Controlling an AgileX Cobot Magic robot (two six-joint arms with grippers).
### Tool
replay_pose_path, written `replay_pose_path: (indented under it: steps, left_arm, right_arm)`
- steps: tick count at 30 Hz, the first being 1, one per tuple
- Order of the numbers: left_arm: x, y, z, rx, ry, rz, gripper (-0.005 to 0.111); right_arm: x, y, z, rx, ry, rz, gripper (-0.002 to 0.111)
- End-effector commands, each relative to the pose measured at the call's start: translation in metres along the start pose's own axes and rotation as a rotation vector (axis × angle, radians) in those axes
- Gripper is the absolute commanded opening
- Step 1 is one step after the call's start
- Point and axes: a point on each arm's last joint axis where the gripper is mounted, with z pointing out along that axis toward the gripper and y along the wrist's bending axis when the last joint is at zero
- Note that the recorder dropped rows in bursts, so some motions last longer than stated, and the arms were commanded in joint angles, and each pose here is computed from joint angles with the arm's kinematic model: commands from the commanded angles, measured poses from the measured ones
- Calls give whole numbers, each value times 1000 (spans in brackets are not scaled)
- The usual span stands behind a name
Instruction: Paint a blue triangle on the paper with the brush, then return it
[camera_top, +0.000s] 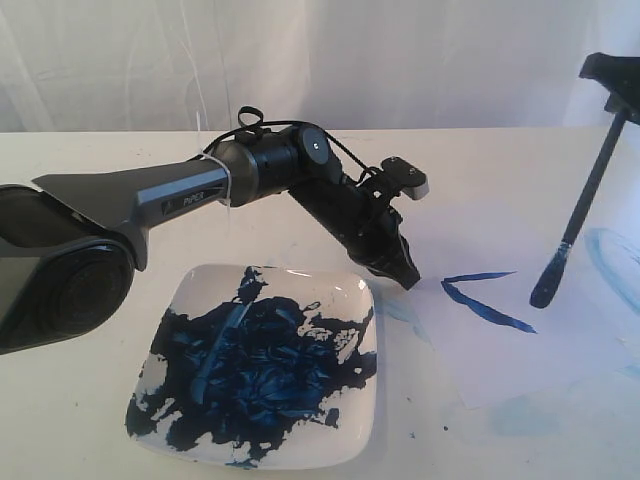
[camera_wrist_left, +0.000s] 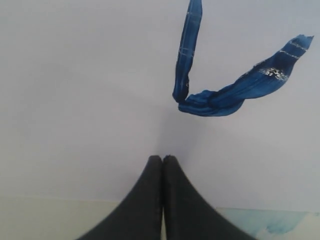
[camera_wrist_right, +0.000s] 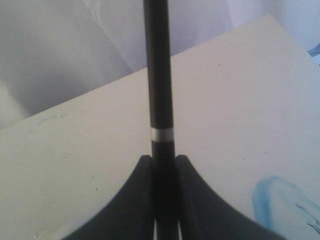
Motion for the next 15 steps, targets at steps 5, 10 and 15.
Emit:
replay_pose_path:
  steps: [5,10,15]
  left_arm:
    - [14,-3,7,58,104,8,0]
    - [14,-3,7,55,101,8,0]
    - [14,-3,7,50,97,8,0]
  right_arm:
    - [-3,20,-12,79,-241,-117,0]
    - [-22,19,-33,159,-386,-194,0]
    - [-22,25,-40,345,-463,-240,0]
